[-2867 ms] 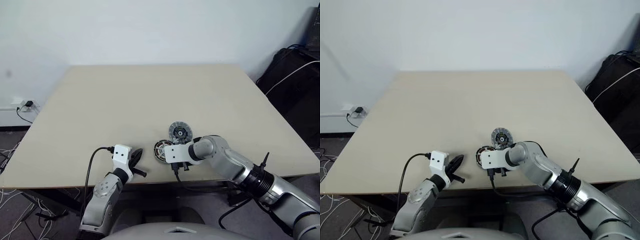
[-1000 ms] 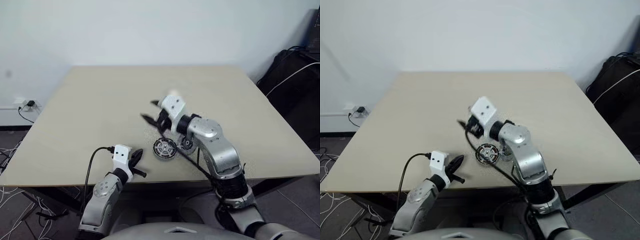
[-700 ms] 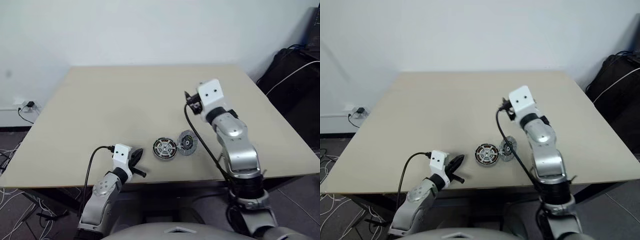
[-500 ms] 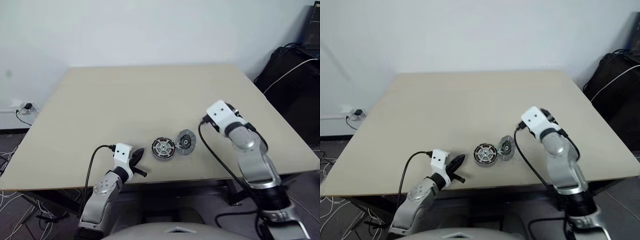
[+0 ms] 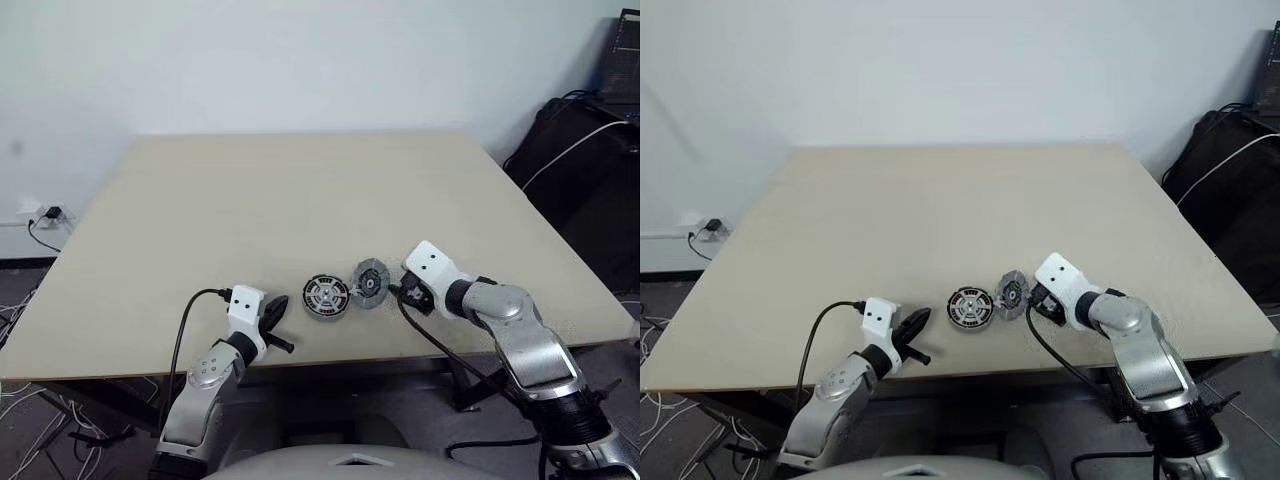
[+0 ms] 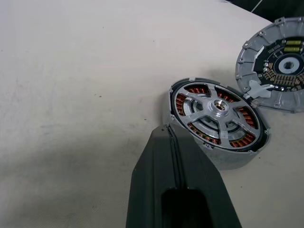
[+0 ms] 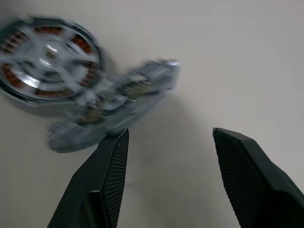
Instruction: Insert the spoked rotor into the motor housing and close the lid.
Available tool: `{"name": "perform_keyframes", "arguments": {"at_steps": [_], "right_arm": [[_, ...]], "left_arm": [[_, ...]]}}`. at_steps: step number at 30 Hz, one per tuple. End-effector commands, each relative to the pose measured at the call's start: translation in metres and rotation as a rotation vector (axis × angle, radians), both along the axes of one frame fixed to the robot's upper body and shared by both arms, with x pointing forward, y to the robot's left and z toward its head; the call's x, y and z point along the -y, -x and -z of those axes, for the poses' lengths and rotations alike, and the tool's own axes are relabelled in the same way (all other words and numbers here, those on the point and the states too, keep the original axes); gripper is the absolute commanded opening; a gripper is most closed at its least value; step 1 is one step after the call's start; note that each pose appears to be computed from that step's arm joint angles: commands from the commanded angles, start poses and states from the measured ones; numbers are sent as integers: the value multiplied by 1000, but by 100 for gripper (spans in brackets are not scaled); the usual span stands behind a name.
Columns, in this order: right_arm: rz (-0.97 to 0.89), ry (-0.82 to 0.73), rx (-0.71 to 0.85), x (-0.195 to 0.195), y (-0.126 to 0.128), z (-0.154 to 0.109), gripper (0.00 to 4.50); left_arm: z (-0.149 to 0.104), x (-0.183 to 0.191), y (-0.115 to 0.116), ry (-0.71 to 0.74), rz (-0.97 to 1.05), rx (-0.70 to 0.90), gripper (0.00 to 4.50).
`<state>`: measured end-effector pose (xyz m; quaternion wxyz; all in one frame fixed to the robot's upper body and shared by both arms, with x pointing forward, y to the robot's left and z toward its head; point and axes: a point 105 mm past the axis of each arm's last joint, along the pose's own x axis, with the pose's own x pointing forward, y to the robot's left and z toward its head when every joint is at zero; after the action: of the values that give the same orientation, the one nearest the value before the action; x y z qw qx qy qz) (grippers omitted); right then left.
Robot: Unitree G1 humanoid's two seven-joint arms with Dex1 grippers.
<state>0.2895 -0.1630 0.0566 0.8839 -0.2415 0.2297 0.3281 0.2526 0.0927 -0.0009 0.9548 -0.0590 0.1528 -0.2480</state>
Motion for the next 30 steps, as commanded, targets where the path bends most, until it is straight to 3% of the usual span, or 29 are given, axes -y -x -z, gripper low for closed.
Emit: {"name": "perform_keyframes", "arguments": {"at_steps": [1,12,25,30], "right_arm": [[-58,-98,41,-15,-9,-15,299],[-133,-252,-10,-55,-17,-7,299],[-166,-306,-116,-89,-15,23,299],[-76,-330,-213,-94,-11,50,299]], "left_arm": [[-9,0,-3,11,3,36,0],[-11,-3,-2,10,-15,41,0],[-10,-4,-2,6,-16,38,0],[-11,-2,-2,6,-13,40,0]]}}
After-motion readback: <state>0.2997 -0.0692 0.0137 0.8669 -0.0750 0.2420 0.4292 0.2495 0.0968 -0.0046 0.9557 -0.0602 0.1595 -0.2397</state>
